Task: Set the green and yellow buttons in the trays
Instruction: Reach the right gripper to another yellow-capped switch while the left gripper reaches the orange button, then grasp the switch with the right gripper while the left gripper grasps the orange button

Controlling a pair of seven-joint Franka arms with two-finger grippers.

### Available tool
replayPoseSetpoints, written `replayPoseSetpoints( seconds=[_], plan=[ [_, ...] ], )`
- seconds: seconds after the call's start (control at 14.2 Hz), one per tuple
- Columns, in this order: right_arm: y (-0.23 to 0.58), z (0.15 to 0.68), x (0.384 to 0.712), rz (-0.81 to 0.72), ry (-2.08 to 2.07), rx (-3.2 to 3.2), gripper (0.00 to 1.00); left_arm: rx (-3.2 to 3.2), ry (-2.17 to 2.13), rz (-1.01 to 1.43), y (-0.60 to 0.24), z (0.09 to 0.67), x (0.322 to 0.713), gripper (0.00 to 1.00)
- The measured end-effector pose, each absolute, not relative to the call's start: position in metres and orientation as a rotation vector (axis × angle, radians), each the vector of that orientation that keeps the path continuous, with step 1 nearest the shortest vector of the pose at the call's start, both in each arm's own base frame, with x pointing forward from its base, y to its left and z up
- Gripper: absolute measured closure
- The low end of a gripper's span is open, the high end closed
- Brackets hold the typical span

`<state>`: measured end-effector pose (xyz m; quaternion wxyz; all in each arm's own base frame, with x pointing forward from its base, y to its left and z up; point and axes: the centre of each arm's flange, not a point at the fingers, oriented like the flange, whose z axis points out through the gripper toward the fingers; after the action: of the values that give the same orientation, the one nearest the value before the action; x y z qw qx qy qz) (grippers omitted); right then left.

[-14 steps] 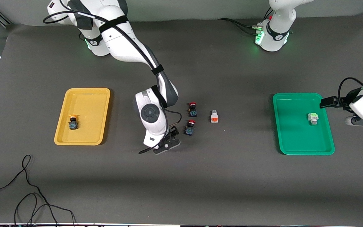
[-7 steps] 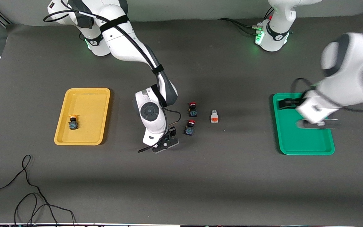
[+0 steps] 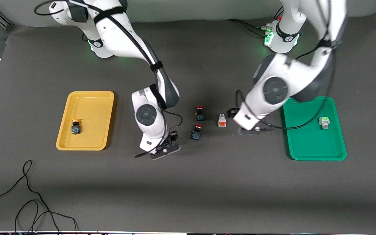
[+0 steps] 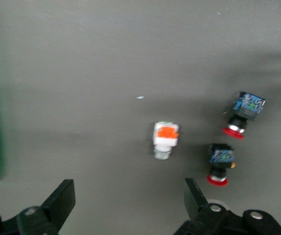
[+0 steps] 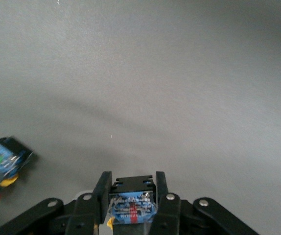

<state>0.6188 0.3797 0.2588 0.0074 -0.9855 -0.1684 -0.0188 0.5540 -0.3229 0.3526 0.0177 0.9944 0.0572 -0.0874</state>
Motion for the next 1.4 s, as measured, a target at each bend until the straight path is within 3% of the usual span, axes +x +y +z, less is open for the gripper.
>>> replayPoseSetpoints(
  seconds=[0.35,0.7,1.12,1.19,1.26,1.4],
  plan=[
    [0.322,0.393,0.631,0.015,-0.408,-3.070,0.60,3.102,0.079,-0.312,-0.369,0.257,0.536,0.02],
    [0.216,0.448,0.636,0.083,-0.227,-3.157,0.60,3.114,-0.019,-0.236,-0.378,0.183,0.512,0.03],
    [0.078,0.447,0.604,0.173,-0.160,-3.120,0.60,3.124,-0.034,-0.230,-0.369,0.165,0.502,0.04],
    [0.062,0.433,0.600,0.157,-0.172,-3.115,0.60,3.125,-0.033,-0.229,-0.369,0.166,0.502,0.07],
    [0.047,0.412,0.595,0.136,-0.181,-3.118,0.60,3.124,-0.034,-0.224,-0.369,0.168,0.502,0.17],
    [0.025,0.355,0.578,0.099,-0.167,-3.143,0.60,3.125,-0.037,-0.218,-0.369,0.169,0.503,0.21]
  ],
)
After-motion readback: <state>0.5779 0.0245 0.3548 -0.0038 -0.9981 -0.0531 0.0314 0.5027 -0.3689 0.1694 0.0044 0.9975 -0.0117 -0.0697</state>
